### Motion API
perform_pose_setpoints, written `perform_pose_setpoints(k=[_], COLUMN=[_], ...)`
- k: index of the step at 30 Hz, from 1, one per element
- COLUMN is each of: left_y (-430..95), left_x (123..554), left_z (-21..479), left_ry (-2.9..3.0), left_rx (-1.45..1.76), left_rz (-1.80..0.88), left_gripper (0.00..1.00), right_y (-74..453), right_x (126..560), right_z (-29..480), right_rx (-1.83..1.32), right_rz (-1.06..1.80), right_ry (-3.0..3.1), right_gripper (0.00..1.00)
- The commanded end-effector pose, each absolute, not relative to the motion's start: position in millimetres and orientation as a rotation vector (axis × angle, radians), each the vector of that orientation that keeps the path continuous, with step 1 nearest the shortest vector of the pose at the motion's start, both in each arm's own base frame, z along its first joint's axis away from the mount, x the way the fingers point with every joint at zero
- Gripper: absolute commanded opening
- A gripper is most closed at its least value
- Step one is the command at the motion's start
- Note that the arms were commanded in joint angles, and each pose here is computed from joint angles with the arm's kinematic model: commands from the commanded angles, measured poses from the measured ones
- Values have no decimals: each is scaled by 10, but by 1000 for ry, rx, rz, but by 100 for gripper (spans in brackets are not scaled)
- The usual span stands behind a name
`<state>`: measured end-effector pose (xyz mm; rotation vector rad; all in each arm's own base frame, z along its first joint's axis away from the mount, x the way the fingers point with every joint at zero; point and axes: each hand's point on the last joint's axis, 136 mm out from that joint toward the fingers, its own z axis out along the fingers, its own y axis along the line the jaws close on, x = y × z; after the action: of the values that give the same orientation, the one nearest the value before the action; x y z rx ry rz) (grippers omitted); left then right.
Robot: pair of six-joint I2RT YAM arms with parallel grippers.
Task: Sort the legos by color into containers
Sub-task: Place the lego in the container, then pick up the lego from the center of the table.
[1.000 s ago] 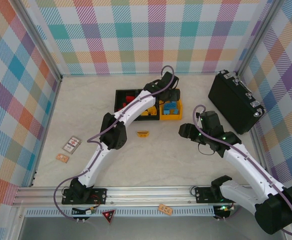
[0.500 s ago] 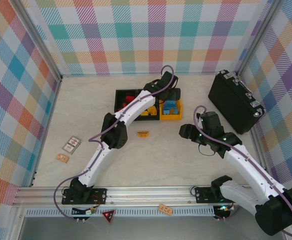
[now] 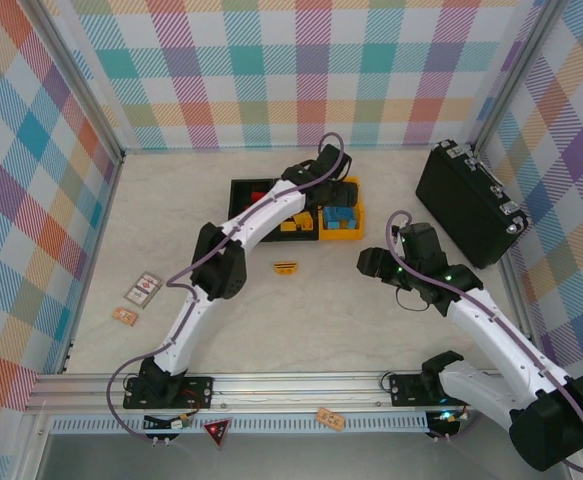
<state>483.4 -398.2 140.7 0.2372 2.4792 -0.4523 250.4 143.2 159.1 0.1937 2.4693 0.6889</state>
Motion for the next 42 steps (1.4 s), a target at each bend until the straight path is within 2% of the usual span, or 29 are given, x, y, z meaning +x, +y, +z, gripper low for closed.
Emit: perform_pose_setpoints(k=[1, 14, 21, 29, 37, 42], left_y=[-3918, -3115, -2830, -2680, -2671, -2658], left_x=[4622, 3775, 3451, 3386, 3367, 3364], left_z=[2014, 1759, 1309, 873, 467, 328], left_ry=[2401, 2550, 2682, 2759, 2834, 2856], left_rx=[266, 178, 120, 50, 27, 11], left_rz=[-527, -410, -327, -218, -152, -134], left_gripper=[75, 69, 72, 86, 87, 84], right_y=[1498, 1784, 1818, 1830, 1814, 1806], right_x=[2552, 2637, 2639, 2639, 2643, 2642], right_z=[1637, 1614, 1570, 1532, 1512, 1489], right_rx=[134, 8, 7, 17, 25, 35], right_rz=[726, 854, 858, 851, 835, 830], right_ry=[2445, 2474, 2489, 2505, 2516, 2522], right_gripper=[65, 65, 65, 65, 65, 65])
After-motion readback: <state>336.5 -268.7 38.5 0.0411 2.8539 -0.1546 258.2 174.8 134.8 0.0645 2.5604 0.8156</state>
